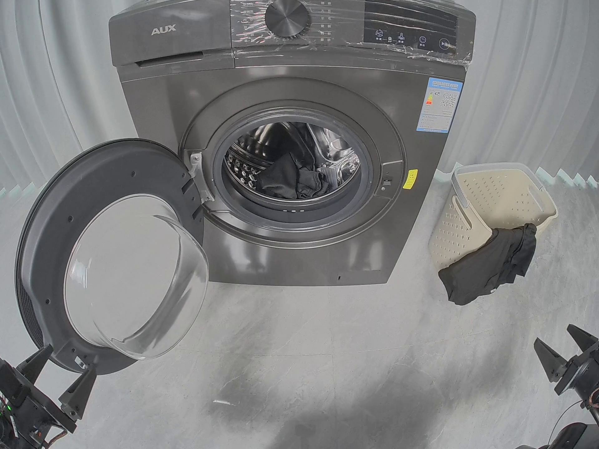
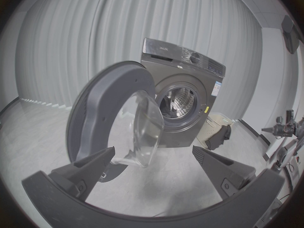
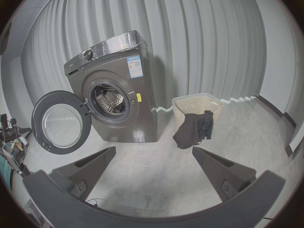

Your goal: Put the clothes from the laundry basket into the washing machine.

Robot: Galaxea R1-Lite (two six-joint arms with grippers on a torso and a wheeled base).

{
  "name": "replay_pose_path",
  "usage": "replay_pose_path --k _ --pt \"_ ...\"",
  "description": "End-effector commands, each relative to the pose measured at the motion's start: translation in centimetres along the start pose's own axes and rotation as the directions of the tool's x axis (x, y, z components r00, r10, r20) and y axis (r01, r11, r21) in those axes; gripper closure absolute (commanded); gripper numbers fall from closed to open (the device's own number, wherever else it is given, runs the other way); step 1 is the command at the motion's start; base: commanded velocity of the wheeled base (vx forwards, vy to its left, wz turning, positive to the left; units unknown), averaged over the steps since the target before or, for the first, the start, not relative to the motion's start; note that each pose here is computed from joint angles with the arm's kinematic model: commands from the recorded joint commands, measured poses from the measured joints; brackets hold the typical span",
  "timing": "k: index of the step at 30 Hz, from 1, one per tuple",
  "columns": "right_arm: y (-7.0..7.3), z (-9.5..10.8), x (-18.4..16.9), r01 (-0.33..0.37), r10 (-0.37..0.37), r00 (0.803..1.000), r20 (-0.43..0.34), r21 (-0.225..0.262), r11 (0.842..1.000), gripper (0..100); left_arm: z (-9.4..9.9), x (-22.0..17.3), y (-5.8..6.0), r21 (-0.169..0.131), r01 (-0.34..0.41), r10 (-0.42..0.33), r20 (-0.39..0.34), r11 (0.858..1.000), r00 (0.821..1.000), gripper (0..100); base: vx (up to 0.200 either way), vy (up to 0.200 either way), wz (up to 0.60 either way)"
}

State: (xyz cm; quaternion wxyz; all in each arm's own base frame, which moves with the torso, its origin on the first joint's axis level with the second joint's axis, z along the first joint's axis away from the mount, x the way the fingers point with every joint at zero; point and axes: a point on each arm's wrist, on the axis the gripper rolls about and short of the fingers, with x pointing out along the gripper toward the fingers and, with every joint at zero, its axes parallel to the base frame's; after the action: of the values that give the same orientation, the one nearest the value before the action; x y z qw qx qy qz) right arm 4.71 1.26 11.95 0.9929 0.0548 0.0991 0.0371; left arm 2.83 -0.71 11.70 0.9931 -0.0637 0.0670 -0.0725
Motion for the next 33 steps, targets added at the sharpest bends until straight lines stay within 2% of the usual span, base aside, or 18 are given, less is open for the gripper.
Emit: replay_pose_path --k 1,3,6,7,10,12,16,21,22,23,25,27,29,30,31,32,33 --pt "-1.3 -1.7 -2.9 0.037 -0.038 0.995 0.092 0.016 0.999 0 -1.1 -1.9 1.0 -0.039 -0.081 0.084 0.084 0.996 0.993 0 0.000 -0.200 0.00" --pt "-1.5 -2.7 -3.8 0.033 -0.030 0.995 0.094 -0.026 0.999 0 -1.6 -2.2 1.1 -0.034 -0.097 0.099 0.075 0.995 0.992 0 0.000 -0.200 0.00" --pt "-1.6 -3.8 -5.0 -0.006 0.022 0.989 0.149 -0.109 0.994 0 -2.0 -2.7 1.2 -0.036 -0.108 0.111 0.089 0.993 0.990 0 0.000 -0.200 0.00" --pt "-1.5 -4.0 -5.2 -0.015 0.034 0.987 0.158 -0.120 0.993 0 -2.1 -2.8 1.2 -0.037 -0.115 0.118 0.093 0.993 0.989 0 0.000 -0.200 0.00" --pt "-1.4 -4.6 -5.6 -0.006 0.024 0.988 0.150 -0.119 0.993 0 -2.7 -3.3 1.2 -0.032 -0.120 0.123 0.102 0.992 0.987 0 0.000 -0.200 0.00" --pt "-1.3 -4.7 -5.8 0.010 0.008 0.986 0.164 -0.114 0.993 0 -2.9 -3.5 1.1 -0.012 -0.083 0.083 0.109 0.997 0.991 0 0.000 -0.200 0.00" --pt "-1.1 -4.8 -6.1 0.034 -0.012 0.979 0.202 -0.106 0.994 0 -3.0 -3.6 1.0 -0.001 -0.049 0.049 0.099 0.999 0.994 0 0.000 -0.200 0.00" --pt "-1.1 -5.0 -6.2 0.053 -0.026 0.975 0.221 -0.114 0.992 0 -3.2 -3.8 0.9 0.009 -0.131 0.128 0.128 0.991 0.983 0 0.000 -0.120 0.00" --pt "-1.2 -5.3 -6.1 0.084 -0.054 0.976 0.212 -0.134 0.987 0 -3.3 -4.0 0.8 0.029 -0.177 0.171 0.151 0.984 0.974 0 0.000 0.000 0.00" --pt "-1.3 -5.3 -6.1 0.087 -0.057 0.976 0.212 -0.137 0.987 0 -3.5 -4.1 0.7 0.043 -0.188 0.179 0.161 0.981 0.971 0 0.000 0.000 0.00" --pt "-1.3 -5.4 -6.1 0.080 -0.052 0.978 0.204 -0.135 0.988 0 -3.9 -4.5 0.5 0.064 -0.156 0.141 0.187 0.986 0.972 0 0.000 0.000 0.00" --pt "-1.3 -5.6 -6.1 0.077 -0.053 0.980 0.191 -0.118 0.990 0 -4.0 -4.7 0.3 0.065 -0.098 0.083 0.198 0.993 0.977 0 0.000 0.000 0.00" --pt "-1.3 -5.6 -6.1 0.085 -0.067 0.979 0.194 -0.087 0.993 0 -4.0 -4.7 0.3 0.058 -0.094 0.081 0.203 0.994 0.976 0 0.000 0.000 0.00" --pt "-1.3 -5.6 -6.1 0.095 -0.077 0.977 0.196 -0.081 0.992 0 -4.0 -4.7 0.3 0.067 -0.094 0.079 0.205 0.993 0.976 0 0.000 0.000 0.00" --pt "-1.3 -5.6 -6.1 0.096 -0.079 0.977 0.196 -0.079 0.992 0 -4.0 -4.7 0.3 0.072 -0.095 0.079 0.204 0.993 0.976 0 0.000 0.000 0.00" --pt "-1.3 -5.6 -6.1 0.090 -0.070 0.979 0.194 -0.097 0.991 0 -4.1 -4.7 0.4 0.092 -0.108 0.088 0.197 0.990 0.976 0 0.000 0.000 0.00" --pt "-1.3 -5.6 -6.1 0.090 -0.070 0.979 0.194 -0.097 0.991 0 -4.1 -4.7 0.4 0.092 -0.108 0.088 0.197 0.990 0.976 0 0.000 0.000 0.00"
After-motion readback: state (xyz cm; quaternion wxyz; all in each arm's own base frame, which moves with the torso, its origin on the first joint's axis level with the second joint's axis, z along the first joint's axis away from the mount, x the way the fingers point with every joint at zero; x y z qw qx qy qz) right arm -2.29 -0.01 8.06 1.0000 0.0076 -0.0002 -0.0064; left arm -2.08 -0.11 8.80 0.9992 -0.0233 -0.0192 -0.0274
